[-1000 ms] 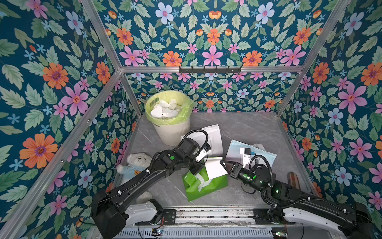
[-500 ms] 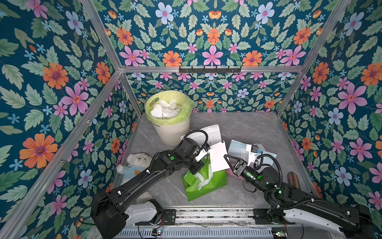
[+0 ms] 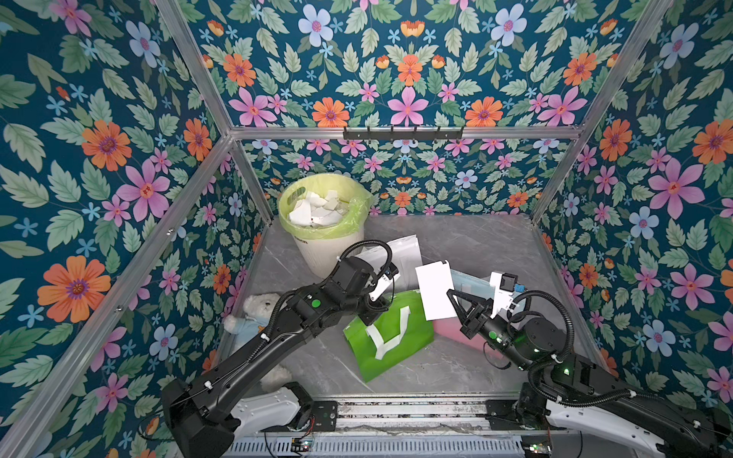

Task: Shred takeout receipts and throw away
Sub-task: Adjust the takeout bag at the center of the board.

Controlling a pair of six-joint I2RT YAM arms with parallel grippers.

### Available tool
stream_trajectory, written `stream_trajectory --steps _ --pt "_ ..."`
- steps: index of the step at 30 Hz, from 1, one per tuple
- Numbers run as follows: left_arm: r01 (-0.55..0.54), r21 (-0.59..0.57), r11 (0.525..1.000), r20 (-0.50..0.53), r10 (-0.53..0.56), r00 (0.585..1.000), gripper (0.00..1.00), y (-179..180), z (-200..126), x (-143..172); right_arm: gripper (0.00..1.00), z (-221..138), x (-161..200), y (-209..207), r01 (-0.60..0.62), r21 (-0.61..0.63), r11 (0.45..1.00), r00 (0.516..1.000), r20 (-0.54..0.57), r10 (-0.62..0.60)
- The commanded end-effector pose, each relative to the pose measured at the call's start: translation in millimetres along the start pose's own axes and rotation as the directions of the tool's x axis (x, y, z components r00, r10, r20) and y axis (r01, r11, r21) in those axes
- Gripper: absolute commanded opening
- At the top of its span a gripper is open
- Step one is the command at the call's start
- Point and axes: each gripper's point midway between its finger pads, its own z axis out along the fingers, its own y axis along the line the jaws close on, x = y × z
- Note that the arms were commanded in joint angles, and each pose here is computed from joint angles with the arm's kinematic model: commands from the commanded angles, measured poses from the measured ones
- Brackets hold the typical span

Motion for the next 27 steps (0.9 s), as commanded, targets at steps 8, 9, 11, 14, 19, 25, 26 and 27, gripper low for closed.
stream_trajectory --steps 8,9,11,14,19,25,26,27 --pt "-0.054 -0.044 0.998 0.174 0.061 0.983 0.71 5.0 -42.6 -49.4 0.0 -10.3 -16.8 -6.8 0.272 0.074 0.959 0.962 -0.001 -0.273" --pt "-0.058 -0.048 0.997 0.194 0.066 0.979 0.73 5.0 -47.2 -54.3 0.0 -10.4 -18.2 -6.1 0.287 0.077 0.955 0.958 -0.005 -0.288" --pt "-0.069 -0.047 0.996 0.231 0.078 0.97 0.75 3.7 -56.3 -64.2 0.0 -9.7 -19.9 -3.0 0.328 0.071 0.942 0.945 -0.016 -0.328" --pt "-0.084 -0.04 0.996 0.269 0.091 0.959 0.77 1.4 -63.7 -73.1 0.0 -8.6 -22.8 0.0 0.37 0.07 0.927 0.929 -0.029 -0.368" --pt "-0.129 -0.012 0.992 0.292 0.127 0.948 0.78 -5.9 -69.2 -81.9 0.0 -9.3 -25.9 8.2 0.424 0.037 0.905 0.906 -0.032 -0.423" --pt "-0.272 0.029 0.962 0.349 0.245 0.904 0.81 -21.4 -81.3 -102.7 0.0 -11.2 -32.0 19.1 0.531 -0.003 0.848 0.847 -0.02 -0.53" --pt "-0.304 0.036 0.952 0.365 0.271 0.891 0.81 -24.9 -83.2 -106.1 0.0 -11.1 -32.0 21.3 0.558 -0.014 0.83 0.83 -0.02 -0.558" --pt "-0.333 0.036 0.942 0.379 0.295 0.877 0.82 -27.6 -85.4 -108.9 0.0 -11.0 -32.1 23.0 0.577 -0.022 0.817 0.816 -0.021 -0.577"
